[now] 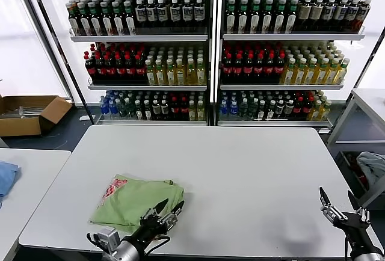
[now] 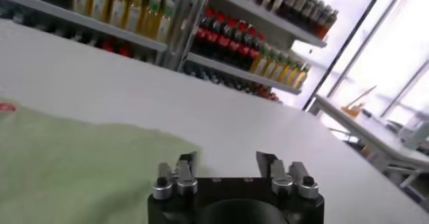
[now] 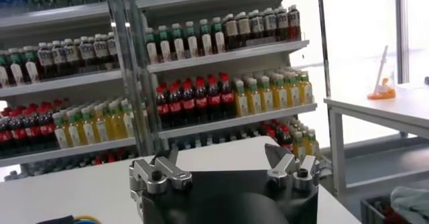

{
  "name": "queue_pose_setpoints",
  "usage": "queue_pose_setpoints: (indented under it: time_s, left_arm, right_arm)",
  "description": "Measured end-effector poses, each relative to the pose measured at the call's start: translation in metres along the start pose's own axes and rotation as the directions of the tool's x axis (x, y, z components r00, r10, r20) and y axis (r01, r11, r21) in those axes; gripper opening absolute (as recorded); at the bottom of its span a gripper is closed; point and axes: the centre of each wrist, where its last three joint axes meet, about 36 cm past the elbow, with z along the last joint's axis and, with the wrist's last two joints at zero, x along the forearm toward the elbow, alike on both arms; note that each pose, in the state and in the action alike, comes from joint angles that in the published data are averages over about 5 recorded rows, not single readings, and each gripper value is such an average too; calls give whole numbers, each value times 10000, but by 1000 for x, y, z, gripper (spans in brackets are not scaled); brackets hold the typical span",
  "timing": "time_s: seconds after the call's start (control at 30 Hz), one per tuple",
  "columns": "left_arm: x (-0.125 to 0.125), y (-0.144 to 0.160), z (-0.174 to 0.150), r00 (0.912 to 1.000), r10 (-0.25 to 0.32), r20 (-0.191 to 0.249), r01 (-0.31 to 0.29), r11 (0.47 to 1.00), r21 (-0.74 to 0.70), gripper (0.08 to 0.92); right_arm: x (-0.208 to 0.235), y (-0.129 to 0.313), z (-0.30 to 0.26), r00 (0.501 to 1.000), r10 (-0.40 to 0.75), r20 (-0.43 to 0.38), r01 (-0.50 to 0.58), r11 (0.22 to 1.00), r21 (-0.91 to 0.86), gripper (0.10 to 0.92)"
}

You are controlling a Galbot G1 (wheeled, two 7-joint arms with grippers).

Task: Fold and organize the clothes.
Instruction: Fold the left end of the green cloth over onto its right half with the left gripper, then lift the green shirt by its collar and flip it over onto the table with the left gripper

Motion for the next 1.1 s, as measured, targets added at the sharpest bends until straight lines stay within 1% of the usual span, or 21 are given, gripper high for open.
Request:
queue_pose_setpoints:
  time_s: [0.07,0.13,0.2,0.27,0.4,0.53,0.67,0.77,0.83,0.9,1.1]
  left_arm:
    - [6,5,-10,9997,-120,208,123,9998,-131,702]
    - [11,16,-19,9984,-397,395,412,9985,-359,760]
    - [15,31,-27,9953,-798,541,832,9944,-647,799]
    - [19,50,-34,9899,-1270,625,1326,9865,-958,815]
    - [23,88,-41,9747,-2153,605,2223,9623,-1566,822]
    - [25,123,-41,9563,-2896,414,2917,9338,-2073,823]
    - [24,151,-37,9391,-3436,98,3368,9140,-2263,823]
    - [23,165,-33,9305,-3661,-106,3543,9072,-2270,823]
    - [21,172,-30,9274,-3734,-205,3597,9056,-2247,823]
    - [18,177,-29,9265,-3751,-293,3600,9064,-2210,822]
    - [11,178,-23,9288,-3668,-533,3481,9125,-2150,792]
  right_arm:
    - [1,0,0,10000,-3,-4,3,10000,6,823]
    - [1,0,1,10000,-18,-13,18,10000,4,823]
    - [1,1,2,10000,-38,-30,38,10000,1,823]
    - [1,1,2,10000,-56,-52,56,10000,7,823]
    - [2,1,2,9999,-82,-93,82,10000,41,823]
    - [3,1,2,9999,-95,-107,95,9999,70,823]
    - [3,1,1,9999,-95,-84,96,9999,86,823]
    - [3,2,1,9999,-94,-82,95,9999,91,823]
    - [3,2,2,9999,-94,-88,95,9999,98,823]
    - [3,3,2,9999,-94,-92,95,9999,107,823]
    - [3,3,2,9999,-78,-117,80,9999,102,823]
